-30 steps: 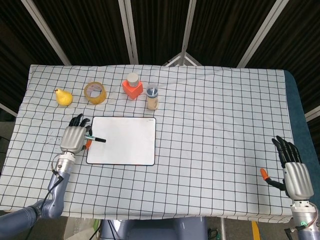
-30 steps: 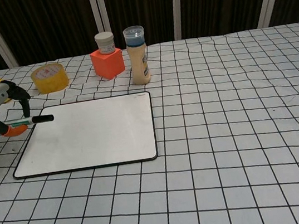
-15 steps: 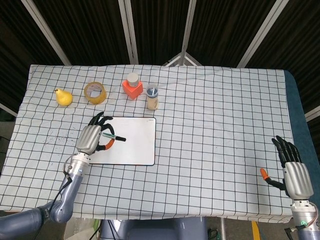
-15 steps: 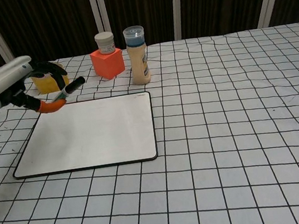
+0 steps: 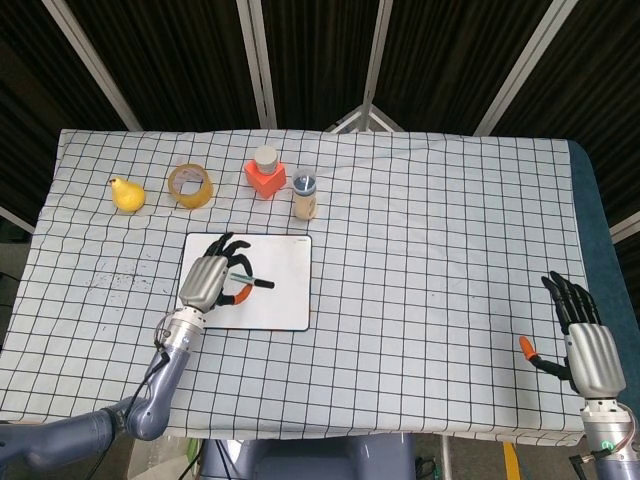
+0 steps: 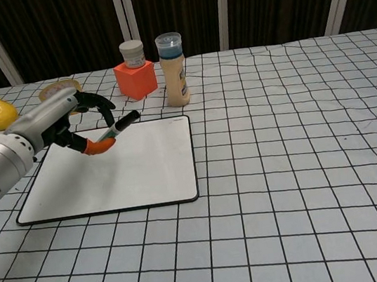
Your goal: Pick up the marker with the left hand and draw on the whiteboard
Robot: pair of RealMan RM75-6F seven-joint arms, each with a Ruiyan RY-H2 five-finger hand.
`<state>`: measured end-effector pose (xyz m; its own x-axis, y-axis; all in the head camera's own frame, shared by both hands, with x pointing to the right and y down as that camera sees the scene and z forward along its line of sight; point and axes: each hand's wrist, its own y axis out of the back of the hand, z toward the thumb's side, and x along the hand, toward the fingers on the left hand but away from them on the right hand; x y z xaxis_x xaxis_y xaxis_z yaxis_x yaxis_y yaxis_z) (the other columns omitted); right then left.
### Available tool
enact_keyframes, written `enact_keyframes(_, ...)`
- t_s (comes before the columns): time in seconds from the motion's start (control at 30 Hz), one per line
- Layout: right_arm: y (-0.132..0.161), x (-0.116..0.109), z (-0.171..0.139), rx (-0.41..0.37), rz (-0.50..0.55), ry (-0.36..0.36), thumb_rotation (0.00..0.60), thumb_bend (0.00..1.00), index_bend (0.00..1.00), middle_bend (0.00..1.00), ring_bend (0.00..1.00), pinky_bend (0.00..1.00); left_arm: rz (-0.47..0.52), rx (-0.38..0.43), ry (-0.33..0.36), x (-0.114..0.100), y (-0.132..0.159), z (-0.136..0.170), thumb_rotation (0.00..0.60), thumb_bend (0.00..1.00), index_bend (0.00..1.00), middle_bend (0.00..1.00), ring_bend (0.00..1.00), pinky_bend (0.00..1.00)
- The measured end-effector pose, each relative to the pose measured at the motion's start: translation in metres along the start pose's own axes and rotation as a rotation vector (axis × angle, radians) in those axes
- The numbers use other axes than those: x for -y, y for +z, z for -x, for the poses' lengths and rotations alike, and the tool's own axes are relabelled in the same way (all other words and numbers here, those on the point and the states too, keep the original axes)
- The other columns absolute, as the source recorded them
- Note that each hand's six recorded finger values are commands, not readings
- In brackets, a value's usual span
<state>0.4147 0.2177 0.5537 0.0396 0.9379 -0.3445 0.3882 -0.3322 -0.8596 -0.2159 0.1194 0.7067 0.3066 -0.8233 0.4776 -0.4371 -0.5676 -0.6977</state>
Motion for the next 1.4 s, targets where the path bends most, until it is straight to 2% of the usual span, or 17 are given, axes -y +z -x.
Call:
enact_keyframes(0.37,0.0,0.0,0.0,0.002,0.001,0.003,0.6,0.32,0.0,0.0,0.0,0.0,0.036,0.022,-0.023,0.011,0.006,-0.005,0.6,0.58,0.68,0.19,0.03,0.11)
enact_keyframes(0.73,-0.001,0.001,0.001,0.005,0.006,0.006,0.6,0.32,0.0,0.0,0.0,0.0,0.04,0.03,-0.033,0.014,0.007,-0.008,0.6,0.58,0.68,0.19,0.02,0.11)
enact_keyframes(1.1,-0.001,0.001,0.0,0.008,0.01,0.006,0.6,0.32,0.0,0.0,0.0,0.0,0.087,0.067,-0.044,0.017,0.01,-0.012,0.6,0.58,0.69,0.19,0.02,0.11)
enact_keyframes(1.4,-0.002,0.001,0.0,0.015,0.021,0.009,0.6,0.32,0.0,0.0,0.0,0.0,0.09,0.071,-0.083,0.021,0.004,-0.016,0.6,0.57,0.69,0.19,0.03,0.11)
